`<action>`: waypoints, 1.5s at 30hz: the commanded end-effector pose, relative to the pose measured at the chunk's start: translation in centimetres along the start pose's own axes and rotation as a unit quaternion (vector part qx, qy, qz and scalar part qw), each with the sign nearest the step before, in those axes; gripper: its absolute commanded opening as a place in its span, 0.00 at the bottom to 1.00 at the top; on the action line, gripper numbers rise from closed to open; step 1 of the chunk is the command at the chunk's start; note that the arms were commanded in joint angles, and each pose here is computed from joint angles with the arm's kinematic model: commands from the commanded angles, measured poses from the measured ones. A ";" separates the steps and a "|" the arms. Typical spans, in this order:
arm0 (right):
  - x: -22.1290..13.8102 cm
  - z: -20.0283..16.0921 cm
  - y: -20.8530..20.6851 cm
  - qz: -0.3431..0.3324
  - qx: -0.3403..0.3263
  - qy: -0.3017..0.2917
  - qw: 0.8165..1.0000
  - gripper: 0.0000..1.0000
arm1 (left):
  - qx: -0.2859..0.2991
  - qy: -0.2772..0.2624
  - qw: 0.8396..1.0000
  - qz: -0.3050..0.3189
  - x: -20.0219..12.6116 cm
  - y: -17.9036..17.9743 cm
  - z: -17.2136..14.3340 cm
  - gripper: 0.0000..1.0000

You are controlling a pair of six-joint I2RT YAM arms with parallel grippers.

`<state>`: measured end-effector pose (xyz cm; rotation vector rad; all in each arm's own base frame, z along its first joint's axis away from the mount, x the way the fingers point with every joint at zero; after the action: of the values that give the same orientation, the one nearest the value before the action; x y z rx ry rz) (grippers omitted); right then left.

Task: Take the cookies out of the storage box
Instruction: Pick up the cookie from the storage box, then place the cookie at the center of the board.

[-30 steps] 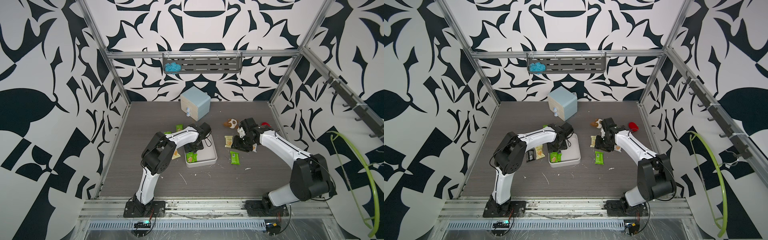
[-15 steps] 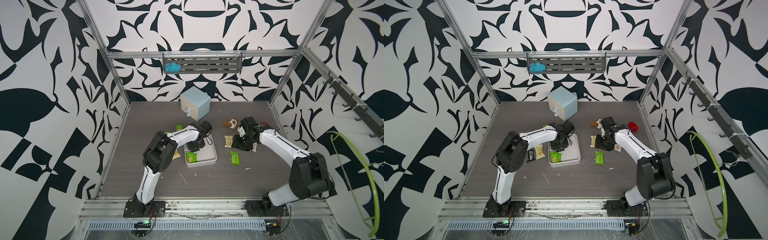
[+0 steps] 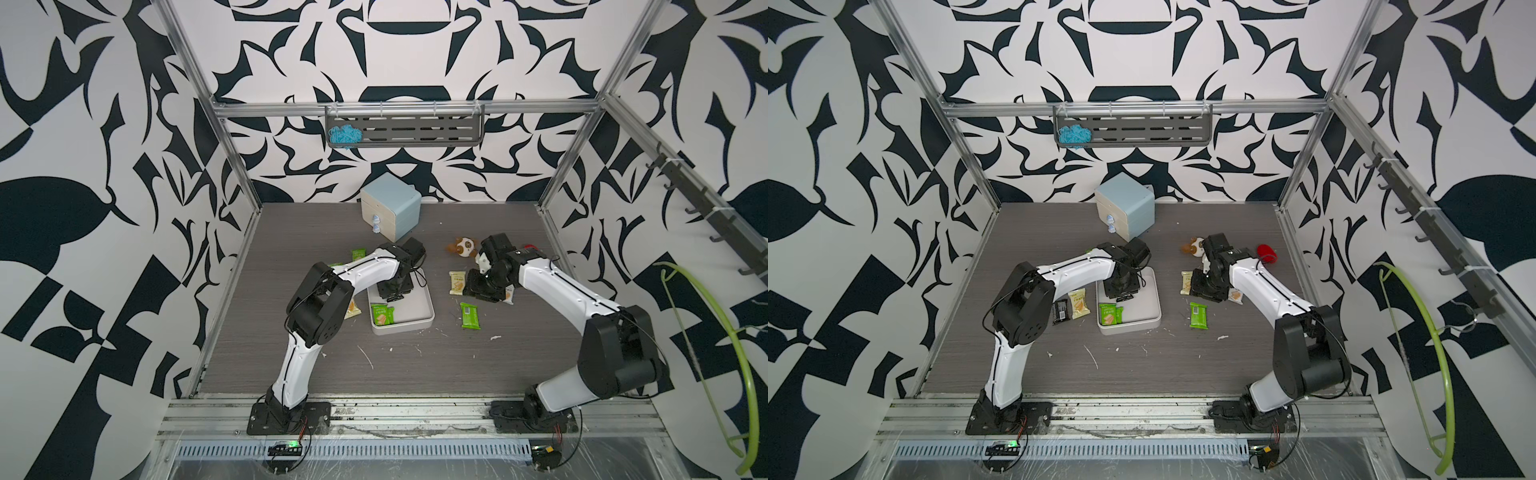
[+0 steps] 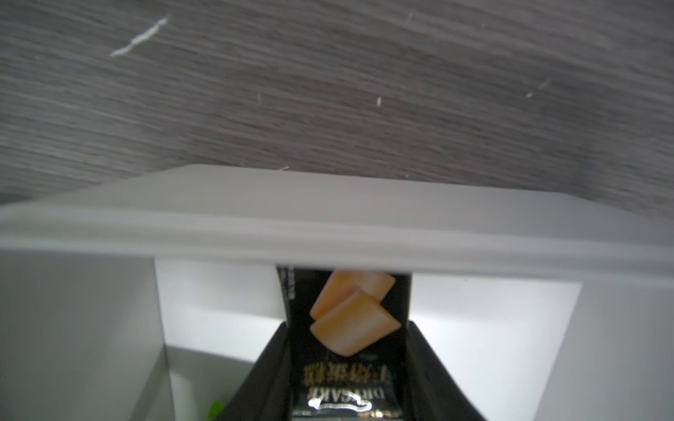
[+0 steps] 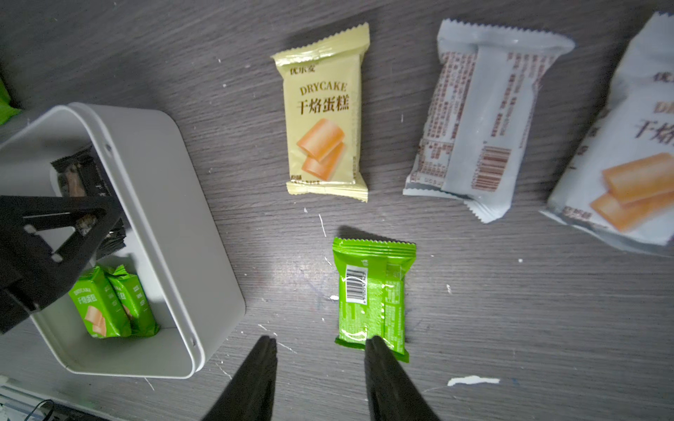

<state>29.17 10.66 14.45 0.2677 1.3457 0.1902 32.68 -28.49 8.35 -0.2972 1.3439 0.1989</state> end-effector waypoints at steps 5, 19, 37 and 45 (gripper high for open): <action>-0.6 0.6 0.6 0.023 0.032 -0.027 0.999 0.45 | -0.007 -0.004 0.999 -0.054 -4.6 -0.7 0.2 0.44; -0.4 2.1 5.8 0.034 0.009 -0.061 0.998 0.45 | -0.020 -0.040 0.997 -0.058 -8.3 4.3 1.5 0.45; 2.9 5.3 10.1 0.028 0.009 -0.066 0.997 0.44 | -0.156 -0.020 0.987 0.028 -5.0 21.2 0.8 0.46; 3.1 4.8 9.6 0.011 0.005 -0.057 0.998 0.44 | -0.206 -0.012 0.977 0.054 -2.6 24.5 0.3 0.46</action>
<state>34.53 20.39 13.48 0.2995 1.2757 0.1883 24.37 -5.78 8.71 -0.5419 1.3186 0.5614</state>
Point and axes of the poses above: each gripper's point midway between its finger pads, its own x axis out along the fingers, its own y axis along the line the jaws close on, z = x × y, the point moved 5 cm from there along -x, back along the fingers, and after that the axes turned 8 degrees about -x, right-handed, at the moved point
